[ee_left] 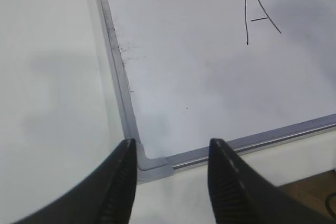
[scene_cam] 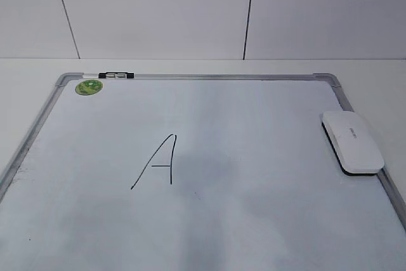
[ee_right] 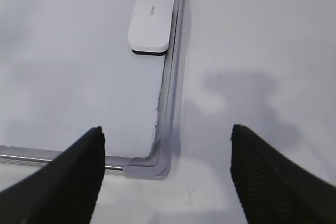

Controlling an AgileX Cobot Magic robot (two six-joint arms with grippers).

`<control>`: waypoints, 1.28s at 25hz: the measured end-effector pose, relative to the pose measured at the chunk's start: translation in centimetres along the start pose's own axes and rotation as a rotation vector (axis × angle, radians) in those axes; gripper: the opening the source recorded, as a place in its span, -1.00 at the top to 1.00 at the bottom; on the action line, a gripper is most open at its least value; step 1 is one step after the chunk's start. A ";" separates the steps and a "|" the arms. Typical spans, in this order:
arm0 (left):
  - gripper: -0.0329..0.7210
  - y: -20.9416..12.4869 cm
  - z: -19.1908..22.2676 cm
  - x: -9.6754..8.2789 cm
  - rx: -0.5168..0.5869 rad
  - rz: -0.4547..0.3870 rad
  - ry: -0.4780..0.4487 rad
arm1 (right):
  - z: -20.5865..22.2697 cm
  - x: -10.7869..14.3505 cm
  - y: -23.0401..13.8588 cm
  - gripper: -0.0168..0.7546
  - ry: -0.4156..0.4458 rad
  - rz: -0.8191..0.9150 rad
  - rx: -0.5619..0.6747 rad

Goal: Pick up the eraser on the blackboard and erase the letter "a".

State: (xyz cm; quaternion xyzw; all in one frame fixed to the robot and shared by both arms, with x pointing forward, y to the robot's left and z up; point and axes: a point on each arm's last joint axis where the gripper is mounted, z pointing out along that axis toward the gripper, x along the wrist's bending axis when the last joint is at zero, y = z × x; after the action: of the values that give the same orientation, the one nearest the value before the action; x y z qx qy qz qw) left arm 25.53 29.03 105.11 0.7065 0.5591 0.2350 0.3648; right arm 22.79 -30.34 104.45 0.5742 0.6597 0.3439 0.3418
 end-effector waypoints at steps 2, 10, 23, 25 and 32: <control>0.01 0.0 0.0 0.0 -0.001 0.000 0.000 | 0.0 0.0 0.0 -0.58 0.000 0.000 0.000; 0.01 -0.1 -0.2 0.0 -0.017 0.001 -0.001 | -0.1 0.0 0.0 -0.58 -0.004 -0.001 -0.006; 0.20 -1.5 -2.0 -0.1 -0.160 0.012 -0.007 | -0.1 -0.1 0.0 -0.58 -0.011 -0.005 -0.008; 0.22 -1.5 -2.0 -0.1 -0.160 0.012 -0.007 | -0.1 -0.1 0.0 -0.58 -0.011 -0.005 -0.010; 0.26 -1.5 -2.0 -0.1 -0.162 -0.006 0.020 | -0.1 -0.1 0.0 -0.58 -0.040 0.013 -0.008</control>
State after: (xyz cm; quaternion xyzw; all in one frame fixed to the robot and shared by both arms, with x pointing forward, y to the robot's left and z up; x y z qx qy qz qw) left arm 23.13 29.55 105.19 0.6704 0.5441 0.2853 0.4160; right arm 22.75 -30.40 104.49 0.5839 0.6475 0.3372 0.3550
